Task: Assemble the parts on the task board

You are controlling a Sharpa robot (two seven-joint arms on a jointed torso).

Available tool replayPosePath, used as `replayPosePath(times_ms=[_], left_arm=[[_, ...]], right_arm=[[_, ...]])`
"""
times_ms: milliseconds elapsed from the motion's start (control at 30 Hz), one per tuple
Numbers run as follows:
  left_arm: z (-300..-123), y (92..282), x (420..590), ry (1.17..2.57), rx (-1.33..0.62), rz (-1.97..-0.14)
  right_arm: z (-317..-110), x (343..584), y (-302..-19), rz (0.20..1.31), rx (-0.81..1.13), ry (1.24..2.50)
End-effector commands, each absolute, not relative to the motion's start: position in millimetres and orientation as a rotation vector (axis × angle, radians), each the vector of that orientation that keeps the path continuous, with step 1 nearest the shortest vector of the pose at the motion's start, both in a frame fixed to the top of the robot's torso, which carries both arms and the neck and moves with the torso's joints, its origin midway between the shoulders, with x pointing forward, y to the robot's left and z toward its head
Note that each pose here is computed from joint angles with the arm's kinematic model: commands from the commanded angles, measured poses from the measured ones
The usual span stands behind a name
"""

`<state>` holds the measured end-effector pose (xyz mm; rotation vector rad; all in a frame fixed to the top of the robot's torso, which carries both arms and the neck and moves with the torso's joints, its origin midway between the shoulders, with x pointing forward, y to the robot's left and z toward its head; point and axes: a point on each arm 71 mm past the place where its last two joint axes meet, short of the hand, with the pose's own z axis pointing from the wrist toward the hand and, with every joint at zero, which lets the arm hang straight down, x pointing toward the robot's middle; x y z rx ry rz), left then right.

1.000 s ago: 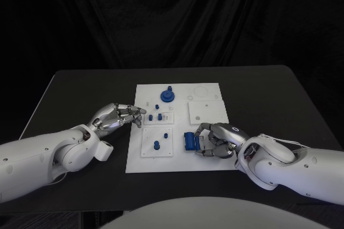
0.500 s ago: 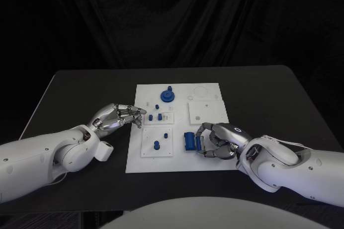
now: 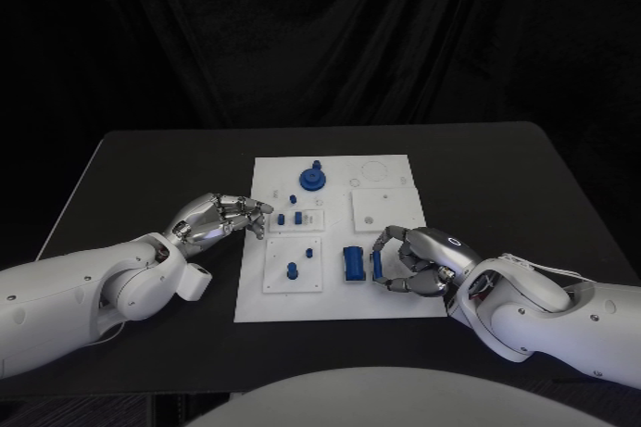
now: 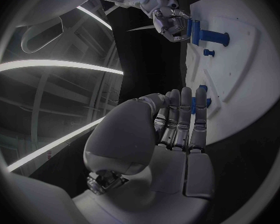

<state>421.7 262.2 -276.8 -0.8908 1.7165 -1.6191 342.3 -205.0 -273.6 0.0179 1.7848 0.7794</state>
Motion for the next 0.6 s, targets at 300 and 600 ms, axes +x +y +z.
replayPosePath(times_ms=[300,600], left_arm=[[-277.0,260.2,420.7,1.714,-0.894,-1.64],[-277.1,260.3,420.6,1.715,-0.895,-1.64]], right_arm=[[-279.7,343.8,-207.0,0.732,0.018,1.836],[-282.8,345.1,-205.6,0.717,0.014,1.862]])
